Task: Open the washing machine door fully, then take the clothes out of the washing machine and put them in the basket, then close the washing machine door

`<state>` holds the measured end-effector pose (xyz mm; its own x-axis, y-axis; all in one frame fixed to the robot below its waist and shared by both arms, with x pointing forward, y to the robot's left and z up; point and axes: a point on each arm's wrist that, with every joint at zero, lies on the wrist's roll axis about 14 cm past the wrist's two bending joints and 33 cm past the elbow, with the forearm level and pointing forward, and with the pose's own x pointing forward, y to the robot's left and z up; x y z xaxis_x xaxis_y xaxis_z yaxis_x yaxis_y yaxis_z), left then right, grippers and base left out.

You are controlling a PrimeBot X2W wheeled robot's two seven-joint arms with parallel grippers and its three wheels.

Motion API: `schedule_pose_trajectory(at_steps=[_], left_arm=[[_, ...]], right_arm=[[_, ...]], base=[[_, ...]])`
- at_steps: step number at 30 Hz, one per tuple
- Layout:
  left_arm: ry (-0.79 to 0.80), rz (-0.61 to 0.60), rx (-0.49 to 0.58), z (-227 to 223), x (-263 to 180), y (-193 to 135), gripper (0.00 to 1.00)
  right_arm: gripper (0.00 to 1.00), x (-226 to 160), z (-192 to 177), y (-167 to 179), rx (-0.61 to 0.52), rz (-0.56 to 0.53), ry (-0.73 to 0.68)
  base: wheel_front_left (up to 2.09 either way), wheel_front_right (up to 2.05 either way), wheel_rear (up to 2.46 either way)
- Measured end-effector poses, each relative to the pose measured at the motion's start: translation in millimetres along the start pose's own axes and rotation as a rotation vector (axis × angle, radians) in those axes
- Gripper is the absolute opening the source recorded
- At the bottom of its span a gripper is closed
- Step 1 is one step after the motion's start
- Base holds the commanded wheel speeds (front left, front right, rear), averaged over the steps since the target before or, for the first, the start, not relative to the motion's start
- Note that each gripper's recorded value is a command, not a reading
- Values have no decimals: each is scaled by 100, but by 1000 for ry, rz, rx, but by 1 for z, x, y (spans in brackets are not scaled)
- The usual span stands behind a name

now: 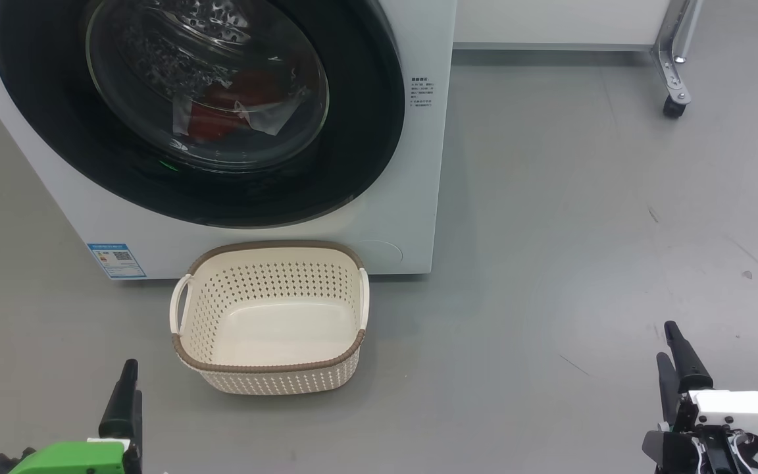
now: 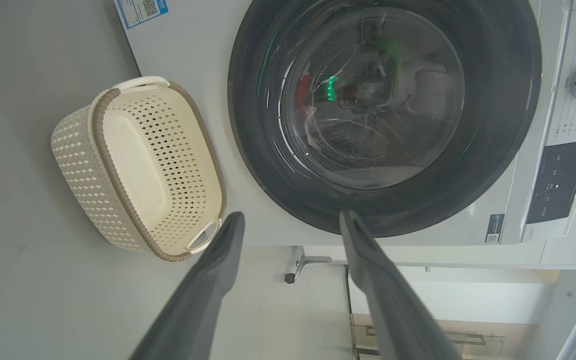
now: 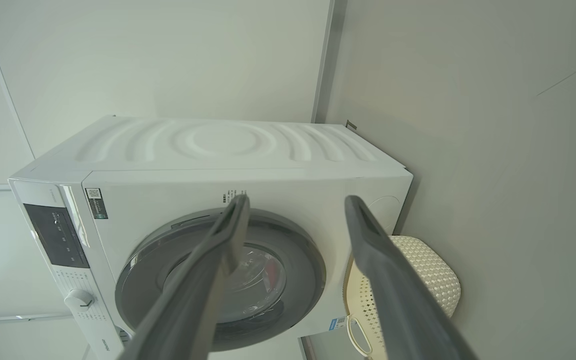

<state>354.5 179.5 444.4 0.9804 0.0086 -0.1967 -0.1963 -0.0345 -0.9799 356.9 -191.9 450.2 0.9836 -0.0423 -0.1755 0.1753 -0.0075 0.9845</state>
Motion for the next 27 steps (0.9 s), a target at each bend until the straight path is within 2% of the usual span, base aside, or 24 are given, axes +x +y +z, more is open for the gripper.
schedule_pose_trajectory(at_steps=[15, 27], left_arm=[[-41, -33, 66, 7, 0, -10, 100], [-99, -112, 148, 20, 2, -36, 100]], right_arm=[[100, 4, 4, 19, -45, 58, -34], [100, 9, 5, 45, -102, 119, -63]], base=[[0, 0, 0], [0, 0, 0]])
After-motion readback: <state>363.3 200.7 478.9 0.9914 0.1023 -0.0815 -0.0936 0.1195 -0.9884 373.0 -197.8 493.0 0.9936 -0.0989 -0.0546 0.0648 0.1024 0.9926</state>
